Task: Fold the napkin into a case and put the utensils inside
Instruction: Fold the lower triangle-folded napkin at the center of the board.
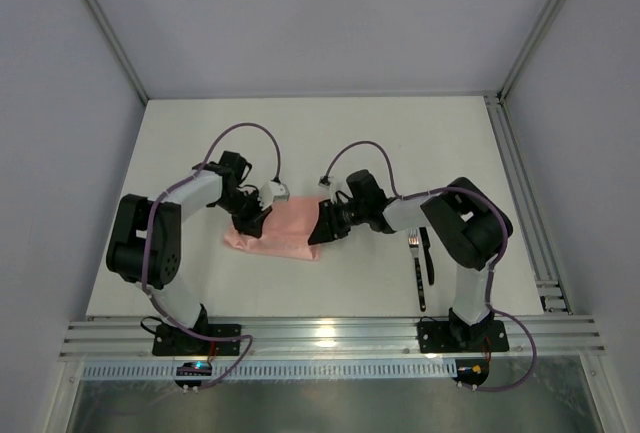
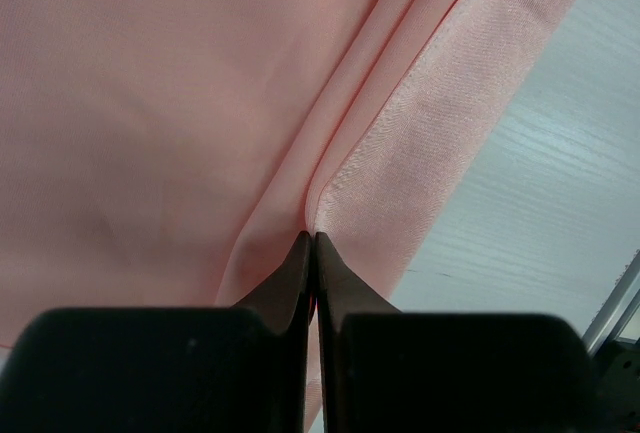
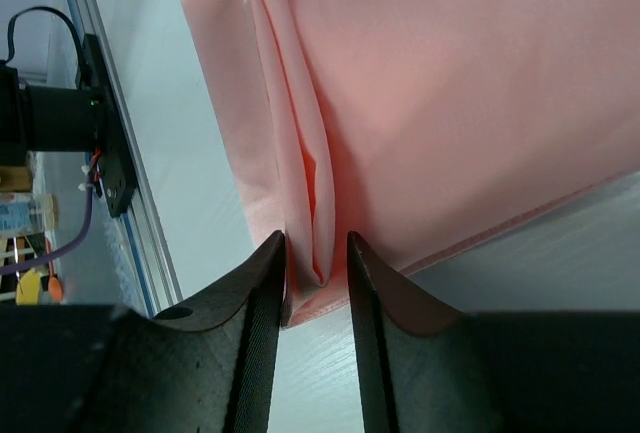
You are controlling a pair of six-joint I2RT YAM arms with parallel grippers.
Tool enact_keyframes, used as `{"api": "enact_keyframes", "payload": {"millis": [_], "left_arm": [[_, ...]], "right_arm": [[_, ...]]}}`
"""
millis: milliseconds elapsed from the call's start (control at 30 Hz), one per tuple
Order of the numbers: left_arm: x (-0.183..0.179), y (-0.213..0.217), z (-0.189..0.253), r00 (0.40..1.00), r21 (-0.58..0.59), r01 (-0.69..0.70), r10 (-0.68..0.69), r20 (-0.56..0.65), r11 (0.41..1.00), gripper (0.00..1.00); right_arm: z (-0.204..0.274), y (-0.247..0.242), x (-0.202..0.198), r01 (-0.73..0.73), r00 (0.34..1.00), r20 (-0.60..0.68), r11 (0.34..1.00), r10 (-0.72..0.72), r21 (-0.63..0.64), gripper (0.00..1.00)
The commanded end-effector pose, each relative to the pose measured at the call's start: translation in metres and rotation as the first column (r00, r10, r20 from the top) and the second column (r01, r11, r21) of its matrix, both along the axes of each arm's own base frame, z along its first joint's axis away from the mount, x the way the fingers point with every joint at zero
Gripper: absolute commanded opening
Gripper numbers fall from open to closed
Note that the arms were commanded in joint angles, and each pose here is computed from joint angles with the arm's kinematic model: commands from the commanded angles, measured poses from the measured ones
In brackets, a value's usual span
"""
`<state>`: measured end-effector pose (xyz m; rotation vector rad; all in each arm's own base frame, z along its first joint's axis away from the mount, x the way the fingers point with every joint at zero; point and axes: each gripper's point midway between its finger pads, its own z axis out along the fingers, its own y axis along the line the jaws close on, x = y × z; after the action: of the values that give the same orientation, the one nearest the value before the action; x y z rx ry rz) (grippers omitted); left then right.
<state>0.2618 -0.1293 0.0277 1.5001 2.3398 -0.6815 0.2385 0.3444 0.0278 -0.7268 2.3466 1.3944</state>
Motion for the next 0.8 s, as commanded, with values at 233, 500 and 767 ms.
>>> {"api": "enact_keyframes", "payload": {"millis": [233,500,767], "left_arm": [[0.008,-0.003,0.003,1.0,-0.022,0.016,-0.015,0.023,1.0,0.0],[0.006,-0.006,0.004,1.0,-0.041,0.01,-0.01,0.013,0.999,0.0],[0.012,-0.001,0.03,0.998,-0.184,-0.061,0.057,-0.027,0.981,0.0]], "right_arm": [[0.016,0.004,0.027,0.137,0.991,-0.007,0.986,-0.136,0.098,0.4],[0.003,0.003,0.033,0.202,0.979,-0.041,0.977,-0.199,0.074,0.14],[-0.015,-0.004,0.03,0.21,0.976,-0.067,0.977,-0.207,0.035,0.04]]}}
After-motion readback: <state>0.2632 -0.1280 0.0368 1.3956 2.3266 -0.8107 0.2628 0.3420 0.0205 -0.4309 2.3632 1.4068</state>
